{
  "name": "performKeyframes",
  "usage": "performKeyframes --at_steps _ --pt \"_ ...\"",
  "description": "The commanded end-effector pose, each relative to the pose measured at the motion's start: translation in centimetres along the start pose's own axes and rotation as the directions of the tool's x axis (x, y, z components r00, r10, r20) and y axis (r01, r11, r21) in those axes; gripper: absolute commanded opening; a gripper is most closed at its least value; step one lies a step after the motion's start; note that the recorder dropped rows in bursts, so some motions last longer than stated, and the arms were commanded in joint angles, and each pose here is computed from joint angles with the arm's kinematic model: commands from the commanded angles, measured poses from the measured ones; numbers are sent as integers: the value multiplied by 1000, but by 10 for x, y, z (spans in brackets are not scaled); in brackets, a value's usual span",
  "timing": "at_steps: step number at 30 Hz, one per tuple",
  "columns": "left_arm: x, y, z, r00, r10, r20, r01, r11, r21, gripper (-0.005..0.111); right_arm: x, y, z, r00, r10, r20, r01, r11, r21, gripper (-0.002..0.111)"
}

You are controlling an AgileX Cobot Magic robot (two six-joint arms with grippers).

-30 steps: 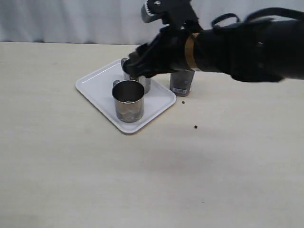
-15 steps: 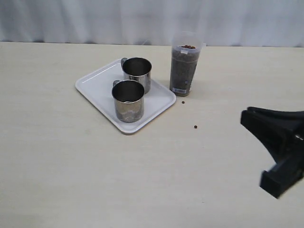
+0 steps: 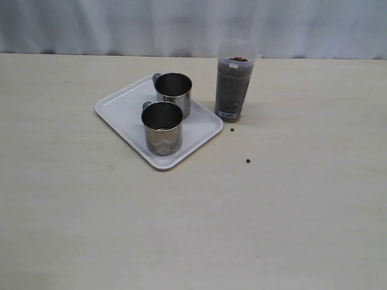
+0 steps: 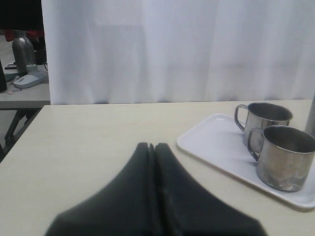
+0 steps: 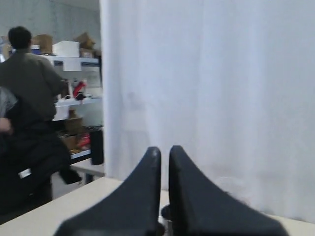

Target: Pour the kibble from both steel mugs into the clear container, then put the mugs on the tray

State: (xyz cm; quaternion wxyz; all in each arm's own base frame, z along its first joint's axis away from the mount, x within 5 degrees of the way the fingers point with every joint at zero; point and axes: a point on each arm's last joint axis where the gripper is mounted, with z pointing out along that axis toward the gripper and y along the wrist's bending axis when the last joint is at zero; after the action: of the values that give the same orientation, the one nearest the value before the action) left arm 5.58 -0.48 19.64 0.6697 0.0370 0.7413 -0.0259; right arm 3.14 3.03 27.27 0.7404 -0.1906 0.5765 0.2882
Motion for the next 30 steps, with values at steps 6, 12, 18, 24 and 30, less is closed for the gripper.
performKeyframes --at_steps 6,12,18,24,30 --pt "0 0 0 1000 -12 1 12 1000 3 0 -6 -10 -1 990 -141 26 122 928 353 5" --pt "0 0 0 1000 -12 1 12 1000 3 0 -5 -13 -2 988 -152 18 132 907 400 5" --pt "0 0 0 1000 -12 1 12 1000 3 0 18 -19 -2 999 -42 3 37 910 412 5" --pt "0 0 0 1000 -12 3 12 1000 3 0 37 -26 -5 909 367 199 -417 813 406 5" --pt "0 0 0 1000 -12 3 12 1000 3 0 44 -33 -9 586 689 426 -810 517 277 5"
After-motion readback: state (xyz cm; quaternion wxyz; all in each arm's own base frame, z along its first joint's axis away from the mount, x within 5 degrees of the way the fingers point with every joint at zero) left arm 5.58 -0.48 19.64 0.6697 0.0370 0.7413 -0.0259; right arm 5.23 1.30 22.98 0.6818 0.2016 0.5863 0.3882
